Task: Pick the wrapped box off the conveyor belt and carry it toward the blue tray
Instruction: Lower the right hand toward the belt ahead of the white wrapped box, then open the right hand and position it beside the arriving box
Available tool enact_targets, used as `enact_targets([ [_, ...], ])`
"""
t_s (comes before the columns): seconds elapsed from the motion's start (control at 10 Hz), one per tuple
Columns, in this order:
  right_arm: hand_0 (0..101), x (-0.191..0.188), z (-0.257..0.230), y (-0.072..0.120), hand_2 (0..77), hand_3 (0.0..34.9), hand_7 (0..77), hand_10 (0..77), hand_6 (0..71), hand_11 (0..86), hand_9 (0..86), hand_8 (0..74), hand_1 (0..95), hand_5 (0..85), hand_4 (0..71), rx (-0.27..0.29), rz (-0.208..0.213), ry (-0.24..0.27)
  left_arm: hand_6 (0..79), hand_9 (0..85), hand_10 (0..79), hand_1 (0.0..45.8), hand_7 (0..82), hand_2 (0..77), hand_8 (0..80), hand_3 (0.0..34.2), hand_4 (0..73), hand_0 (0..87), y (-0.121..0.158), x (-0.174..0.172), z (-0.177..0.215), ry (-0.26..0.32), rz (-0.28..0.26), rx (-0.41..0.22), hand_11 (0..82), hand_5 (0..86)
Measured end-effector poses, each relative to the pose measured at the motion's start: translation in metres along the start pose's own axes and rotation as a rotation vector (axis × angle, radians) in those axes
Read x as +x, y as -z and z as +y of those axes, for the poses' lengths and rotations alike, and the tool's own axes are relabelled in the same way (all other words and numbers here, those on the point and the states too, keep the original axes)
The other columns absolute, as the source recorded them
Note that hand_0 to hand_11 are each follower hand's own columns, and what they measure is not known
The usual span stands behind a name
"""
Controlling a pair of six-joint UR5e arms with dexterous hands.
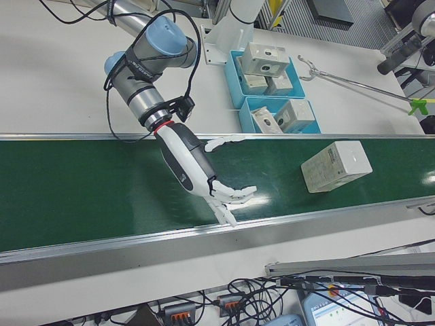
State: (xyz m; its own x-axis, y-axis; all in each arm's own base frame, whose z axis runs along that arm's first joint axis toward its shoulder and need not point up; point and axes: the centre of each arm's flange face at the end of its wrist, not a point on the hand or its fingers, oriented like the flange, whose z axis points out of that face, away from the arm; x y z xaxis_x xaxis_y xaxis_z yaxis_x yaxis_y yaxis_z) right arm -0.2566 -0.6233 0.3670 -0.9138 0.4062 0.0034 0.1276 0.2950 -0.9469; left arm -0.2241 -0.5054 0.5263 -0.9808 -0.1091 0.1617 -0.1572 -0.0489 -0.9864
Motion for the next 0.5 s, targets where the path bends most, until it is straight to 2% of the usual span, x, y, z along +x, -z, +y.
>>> enact_targets([
  [0.1, 50, 0.004, 0.006, -0.007, 15.3, 0.0, 28.4, 0.5, 12.0, 1.6, 6.0, 1.1, 16.4, 23.5, 26.7, -0.01, 0.004, -0.002, 0.0, 0.5, 0.5, 0.0, 0.5, 0.5, 0.5, 0.0, 0.0, 0.0, 0.0, 0.0, 0.0, 0.0, 0.0, 0.0, 0.0, 1.1],
  [0.2, 51, 0.007, 0.013, -0.014, 16.9, 0.0, 26.7, 0.5, 12.0, 2.2, 6.0, 1.1, 20.7, 21.8, 24.0, -0.02, 0.007, -0.004, 0.0, 0.0, 0.5, 0.0, 0.5, 0.5, 0.5, 0.0, 0.0, 0.0, 0.0, 0.0, 0.0, 0.0, 0.0, 0.0, 0.0, 1.1],
  [0.3, 53, 0.01, 0.018, -0.019, 18.5, 0.1, 25.1, 1.1, 9.3, 3.3, 3.3, 1.1, 20.7, 21.3, 21.8, -0.026, 0.011, -0.004, 0.0, 0.0, 0.5, 0.0, 0.5, 0.5, 0.5, 0.0, 0.0, 0.0, 0.0, 0.0, 0.0, 0.0, 0.0, 0.0, 0.0, 1.1],
  [0.4, 51, 0.015, 0.022, -0.022, 14.2, 2.6, 23.5, 0.5, 9.8, 2.7, 3.3, 1.1, 16.4, 19.6, 19.6, -0.031, 0.016, -0.006, 0.0, 0.0, 0.5, 0.0, 0.5, 1.1, 0.5, 0.0, 0.0, 0.0, 0.0, 0.0, 0.0, 0.0, 0.0, 0.0, 0.0, 1.1],
  [0.5, 51, 0.02, 0.024, -0.024, 10.9, 3.0, 23.5, 1.1, 9.8, 1.6, 3.3, 1.1, 16.9, 18.0, 16.9, -0.034, 0.025, -0.008, 0.0, 0.5, 0.5, 0.0, 0.5, 0.5, 0.5, 0.0, 0.0, 0.0, 0.0, 0.0, 0.0, 0.0, 0.0, 0.0, 0.5, 1.1],
])
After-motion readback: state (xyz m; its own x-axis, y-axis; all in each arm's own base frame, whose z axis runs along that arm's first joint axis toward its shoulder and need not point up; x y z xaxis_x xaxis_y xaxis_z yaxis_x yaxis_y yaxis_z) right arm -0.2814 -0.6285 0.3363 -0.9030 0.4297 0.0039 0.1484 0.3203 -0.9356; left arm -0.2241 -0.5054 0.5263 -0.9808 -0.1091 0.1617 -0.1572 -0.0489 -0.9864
